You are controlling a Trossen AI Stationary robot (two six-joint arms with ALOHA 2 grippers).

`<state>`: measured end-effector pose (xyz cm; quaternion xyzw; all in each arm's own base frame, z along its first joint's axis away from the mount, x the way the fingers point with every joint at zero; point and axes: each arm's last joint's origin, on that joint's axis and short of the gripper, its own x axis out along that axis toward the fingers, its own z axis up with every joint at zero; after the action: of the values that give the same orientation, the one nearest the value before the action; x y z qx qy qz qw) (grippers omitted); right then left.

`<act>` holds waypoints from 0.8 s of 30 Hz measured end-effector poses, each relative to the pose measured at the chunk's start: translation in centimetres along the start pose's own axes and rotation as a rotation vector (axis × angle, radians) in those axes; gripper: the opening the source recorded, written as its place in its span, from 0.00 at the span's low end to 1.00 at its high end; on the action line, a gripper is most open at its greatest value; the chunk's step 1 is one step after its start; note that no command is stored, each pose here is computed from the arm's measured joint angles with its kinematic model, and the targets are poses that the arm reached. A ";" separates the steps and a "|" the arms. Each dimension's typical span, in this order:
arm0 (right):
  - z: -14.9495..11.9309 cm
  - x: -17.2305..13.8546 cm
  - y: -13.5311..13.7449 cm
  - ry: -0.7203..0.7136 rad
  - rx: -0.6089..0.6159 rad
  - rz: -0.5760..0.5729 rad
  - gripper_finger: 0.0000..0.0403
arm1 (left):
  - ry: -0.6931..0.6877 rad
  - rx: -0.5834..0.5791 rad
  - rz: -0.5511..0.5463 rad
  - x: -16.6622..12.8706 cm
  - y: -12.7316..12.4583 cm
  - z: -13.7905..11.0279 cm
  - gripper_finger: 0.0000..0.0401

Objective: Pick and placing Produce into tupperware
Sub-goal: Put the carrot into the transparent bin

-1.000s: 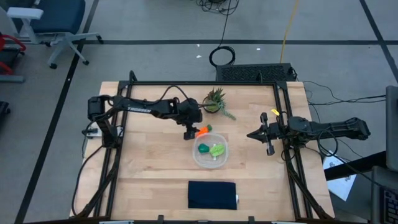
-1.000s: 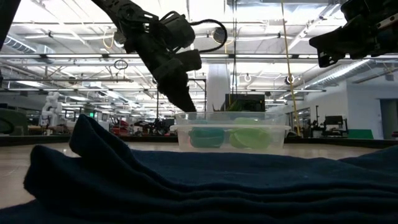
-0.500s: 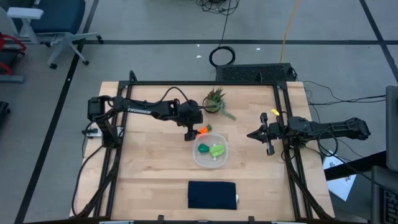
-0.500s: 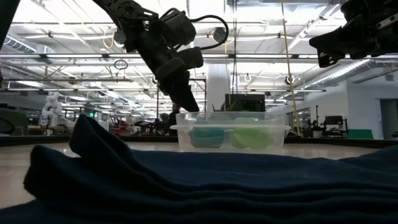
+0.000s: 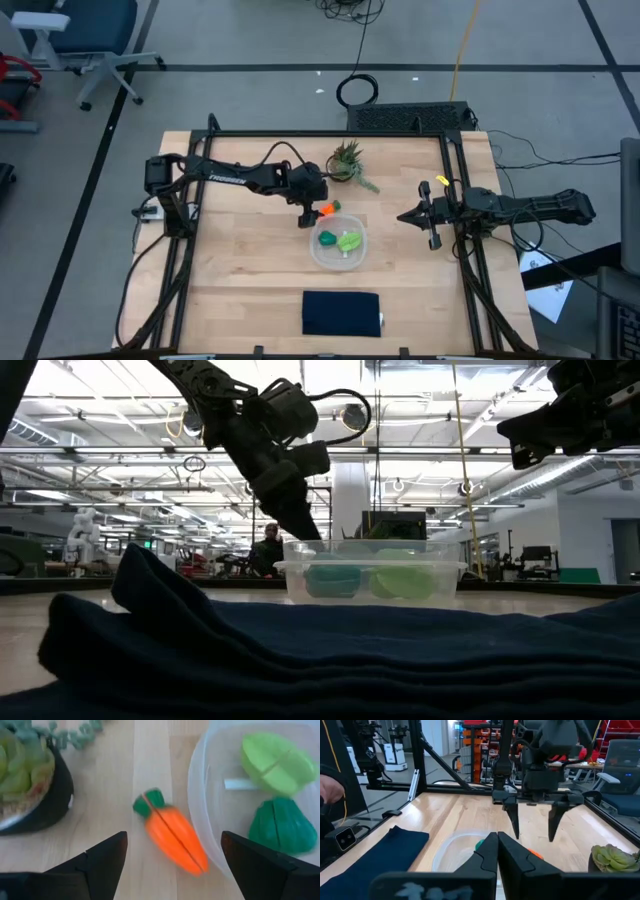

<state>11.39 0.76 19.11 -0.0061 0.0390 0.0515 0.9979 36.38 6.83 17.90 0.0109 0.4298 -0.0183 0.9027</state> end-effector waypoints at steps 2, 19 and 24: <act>0.0 0.0 0.0 0.002 0.000 0.000 0.00 | 0.018 -0.003 -0.006 0.5 0.0 -0.3 0.81; -0.2 0.3 0.0 0.023 0.000 0.000 0.00 | -0.025 0.019 -0.008 1.1 0.0 0.0 0.82; -0.2 0.3 0.0 0.023 0.000 0.000 0.00 | -0.048 0.025 -0.022 1.0 0.0 0.2 0.82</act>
<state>11.64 0.77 18.88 -0.0065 0.0506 0.0515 0.9974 37.18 6.79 17.24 0.0167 0.4077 -0.0340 0.9123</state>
